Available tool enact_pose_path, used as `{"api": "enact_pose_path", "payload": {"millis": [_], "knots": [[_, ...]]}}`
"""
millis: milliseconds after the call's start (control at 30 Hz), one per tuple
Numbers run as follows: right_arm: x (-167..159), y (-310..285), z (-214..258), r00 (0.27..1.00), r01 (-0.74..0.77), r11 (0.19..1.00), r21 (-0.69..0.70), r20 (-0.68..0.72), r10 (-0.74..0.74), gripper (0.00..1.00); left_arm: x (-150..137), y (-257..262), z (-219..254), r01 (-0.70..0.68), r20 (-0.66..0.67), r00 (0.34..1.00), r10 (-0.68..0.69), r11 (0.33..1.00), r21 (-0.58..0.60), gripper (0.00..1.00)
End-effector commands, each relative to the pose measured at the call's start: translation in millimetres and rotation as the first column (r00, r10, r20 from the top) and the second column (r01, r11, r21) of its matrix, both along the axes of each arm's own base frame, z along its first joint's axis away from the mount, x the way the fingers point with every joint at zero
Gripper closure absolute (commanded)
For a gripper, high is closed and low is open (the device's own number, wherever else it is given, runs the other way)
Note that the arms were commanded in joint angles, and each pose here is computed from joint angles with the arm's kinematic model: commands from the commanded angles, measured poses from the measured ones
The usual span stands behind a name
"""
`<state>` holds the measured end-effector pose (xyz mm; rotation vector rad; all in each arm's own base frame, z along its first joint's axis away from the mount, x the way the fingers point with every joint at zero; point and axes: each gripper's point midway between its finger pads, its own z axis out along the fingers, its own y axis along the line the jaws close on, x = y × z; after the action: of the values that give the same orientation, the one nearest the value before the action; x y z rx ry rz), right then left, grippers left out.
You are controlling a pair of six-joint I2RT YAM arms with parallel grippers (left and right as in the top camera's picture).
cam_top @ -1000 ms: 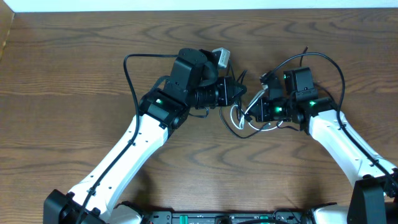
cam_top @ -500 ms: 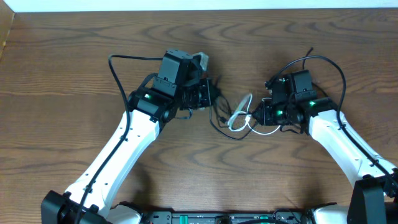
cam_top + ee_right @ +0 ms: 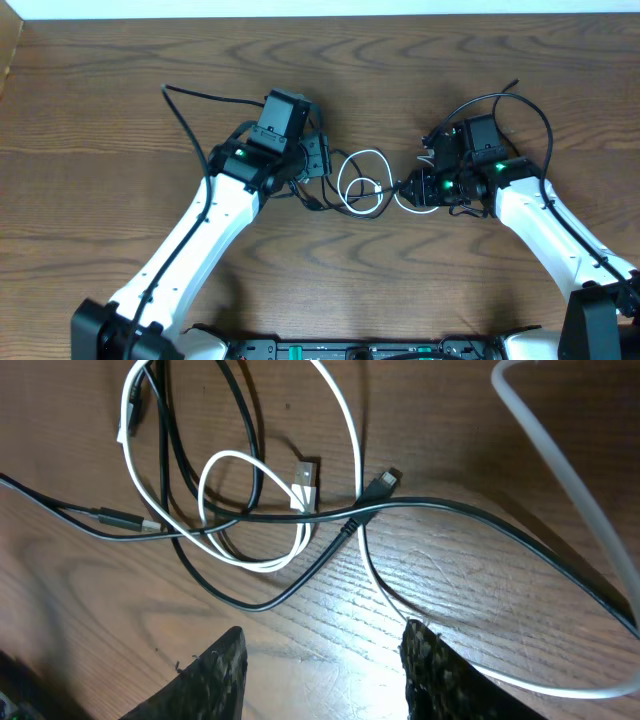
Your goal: Untangle cables
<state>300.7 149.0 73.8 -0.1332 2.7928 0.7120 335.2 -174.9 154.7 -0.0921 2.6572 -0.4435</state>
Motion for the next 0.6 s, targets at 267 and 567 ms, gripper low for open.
{"api": "enact_pose_path", "payload": {"millis": [267,567], "knots": [[1.7,0.9,2.0,1.000,-0.007,1.000,-0.004,0.009,0.007,0.52,-12.2,-27.4,-103.7,0.106,-0.250,0.964,-0.089,0.993,0.053,0.34],[1.6,0.8,2.0,1.000,-0.007,1.000,-0.005,0.008,0.007,0.52,-7.7,-54.7,-135.0,0.161,-0.237,0.961,-0.142,0.985,0.060,0.38]]}}
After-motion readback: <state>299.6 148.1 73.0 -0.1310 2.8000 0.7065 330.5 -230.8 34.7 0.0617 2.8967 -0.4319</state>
